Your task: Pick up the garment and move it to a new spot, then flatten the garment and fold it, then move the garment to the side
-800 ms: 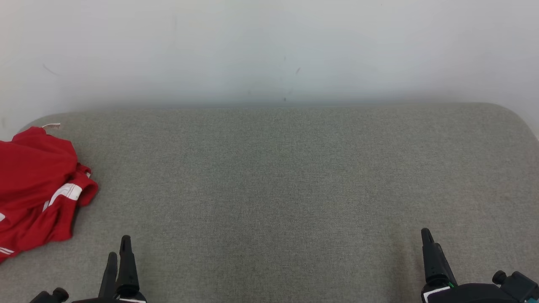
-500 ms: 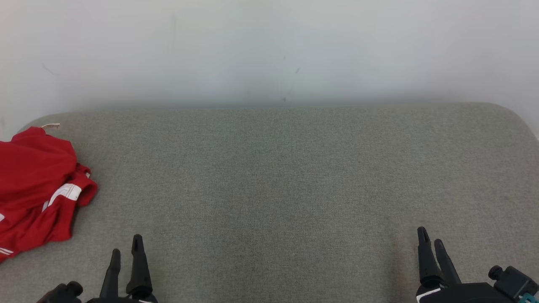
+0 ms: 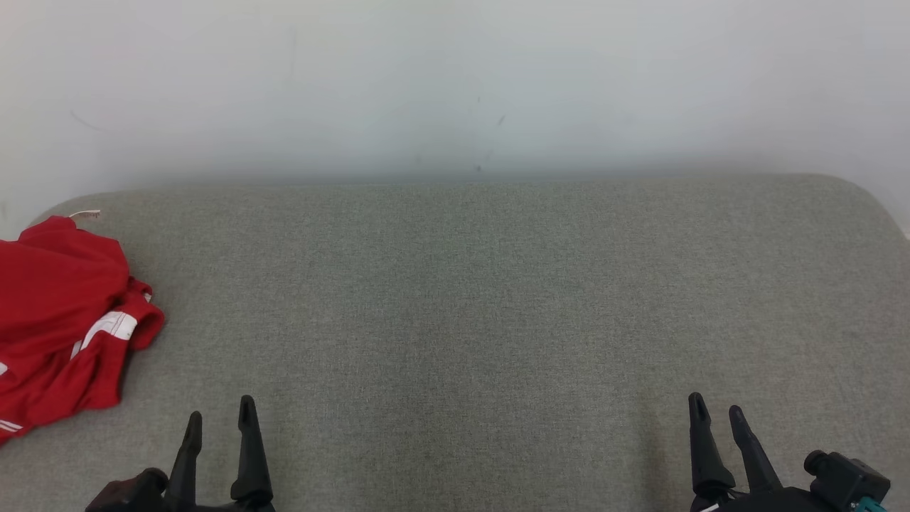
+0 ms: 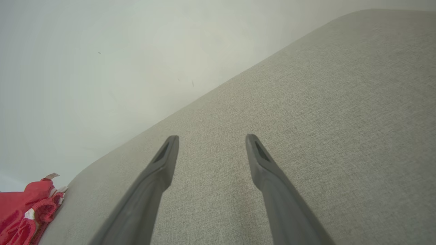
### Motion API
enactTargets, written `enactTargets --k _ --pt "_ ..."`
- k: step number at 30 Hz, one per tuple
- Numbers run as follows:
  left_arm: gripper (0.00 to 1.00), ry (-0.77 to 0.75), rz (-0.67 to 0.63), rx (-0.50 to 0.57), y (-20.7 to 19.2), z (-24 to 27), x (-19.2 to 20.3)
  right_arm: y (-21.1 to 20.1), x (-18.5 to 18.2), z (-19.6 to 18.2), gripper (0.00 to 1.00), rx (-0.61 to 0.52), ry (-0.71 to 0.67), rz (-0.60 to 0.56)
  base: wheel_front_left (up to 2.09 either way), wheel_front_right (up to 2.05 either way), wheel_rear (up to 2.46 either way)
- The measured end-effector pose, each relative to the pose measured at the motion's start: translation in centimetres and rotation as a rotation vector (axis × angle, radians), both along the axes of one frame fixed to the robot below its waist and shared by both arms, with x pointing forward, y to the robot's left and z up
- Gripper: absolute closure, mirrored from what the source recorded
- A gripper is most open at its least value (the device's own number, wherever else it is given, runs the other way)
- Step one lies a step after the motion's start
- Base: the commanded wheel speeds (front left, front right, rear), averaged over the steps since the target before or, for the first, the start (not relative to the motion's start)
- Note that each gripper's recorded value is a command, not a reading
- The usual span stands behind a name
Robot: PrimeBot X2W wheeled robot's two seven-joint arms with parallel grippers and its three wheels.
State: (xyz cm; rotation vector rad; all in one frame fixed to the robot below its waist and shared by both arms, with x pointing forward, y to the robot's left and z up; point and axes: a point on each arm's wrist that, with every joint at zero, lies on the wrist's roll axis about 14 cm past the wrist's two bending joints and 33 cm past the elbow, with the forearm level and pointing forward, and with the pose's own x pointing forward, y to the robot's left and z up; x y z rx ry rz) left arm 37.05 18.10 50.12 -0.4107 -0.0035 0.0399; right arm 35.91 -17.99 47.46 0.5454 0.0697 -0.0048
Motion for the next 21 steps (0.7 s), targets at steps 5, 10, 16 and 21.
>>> enactTargets --k 5,10,16,21 --pt "0.00 -0.005 -0.010 0.073 -0.2 0.1 -0.2 0.4 -0.1 0.1 0.00 -0.061 -0.009 0.017 0.00 0.00 0.00" --pt "0.00 -0.011 -0.029 0.141 -0.5 0.1 -0.4 0.7 -0.2 0.1 0.00 -0.123 -0.019 0.035 0.00 0.00 0.00" --pt "0.00 -0.018 -0.023 0.215 -0.4 0.2 -0.8 1.2 -0.4 0.1 0.00 -0.204 -0.027 0.060 0.00 0.00 0.00" --pt "0.00 -0.031 -0.022 0.266 -0.5 0.5 -0.9 1.4 -0.6 0.2 0.00 -0.261 -0.039 0.074 0.00 0.00 0.00"
